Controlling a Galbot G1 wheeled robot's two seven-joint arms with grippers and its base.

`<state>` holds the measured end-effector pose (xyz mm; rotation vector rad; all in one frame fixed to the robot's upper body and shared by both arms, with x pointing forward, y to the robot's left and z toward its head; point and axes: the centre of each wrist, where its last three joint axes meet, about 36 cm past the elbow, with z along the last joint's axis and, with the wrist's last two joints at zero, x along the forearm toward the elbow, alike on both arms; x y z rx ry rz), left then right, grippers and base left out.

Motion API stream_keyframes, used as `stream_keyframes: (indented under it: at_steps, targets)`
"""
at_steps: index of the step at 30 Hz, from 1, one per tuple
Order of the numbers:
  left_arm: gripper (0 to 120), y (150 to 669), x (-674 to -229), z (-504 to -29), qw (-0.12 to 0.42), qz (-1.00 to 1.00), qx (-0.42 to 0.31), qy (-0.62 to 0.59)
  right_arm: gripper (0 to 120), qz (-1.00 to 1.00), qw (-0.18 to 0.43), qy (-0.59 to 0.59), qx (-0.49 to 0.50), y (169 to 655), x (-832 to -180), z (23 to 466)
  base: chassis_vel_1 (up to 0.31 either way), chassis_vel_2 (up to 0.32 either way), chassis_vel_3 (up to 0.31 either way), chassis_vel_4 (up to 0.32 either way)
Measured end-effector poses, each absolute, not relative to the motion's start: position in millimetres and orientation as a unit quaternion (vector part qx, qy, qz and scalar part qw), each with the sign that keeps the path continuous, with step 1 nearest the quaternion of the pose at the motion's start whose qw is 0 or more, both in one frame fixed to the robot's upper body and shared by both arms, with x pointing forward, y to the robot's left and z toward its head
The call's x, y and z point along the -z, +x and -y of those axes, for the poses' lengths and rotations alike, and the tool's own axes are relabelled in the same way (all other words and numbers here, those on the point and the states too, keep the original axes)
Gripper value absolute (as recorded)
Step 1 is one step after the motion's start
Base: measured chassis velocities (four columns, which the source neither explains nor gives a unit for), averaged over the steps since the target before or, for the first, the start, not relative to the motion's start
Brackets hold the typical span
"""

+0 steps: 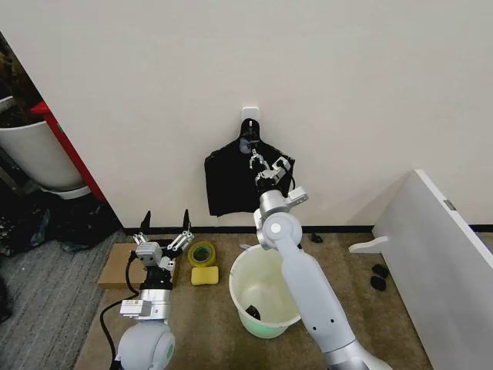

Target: Place the garbage bag over the trash bin.

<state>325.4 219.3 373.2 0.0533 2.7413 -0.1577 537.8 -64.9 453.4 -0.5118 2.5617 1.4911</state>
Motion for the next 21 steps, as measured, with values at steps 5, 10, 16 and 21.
stream_keyframes:
  at_steps: [5,10,16,21]
  targets:
    - [100,326.8,-370.2,-219.2,0.193,-0.979,0.056,0.019,0,-0.849,0.070,-0.170,-0.496,535.5,-450.2,64.4,0.000,0.000,0.000,0.000]
    - [100,329.9,-369.0,-217.6,0.194,-0.979,0.058,0.019,0,-0.846,0.061,-0.173,-0.501,507.2,-436.3,55.9,0.000,0.000,0.000,0.000]
    - [100,333.2,-369.6,-217.3,0.196,-0.979,0.060,0.017,0,-0.852,0.039,-0.178,-0.490,460.3,-414.2,55.7,0.000,0.000,0.000,0.000]
    - [100,332.9,-368.7,-215.5,0.196,-0.979,0.061,0.019,0,-0.869,0.029,-0.176,-0.462,427.1,-395.5,65.8,0.000,0.000,0.000,0.000]
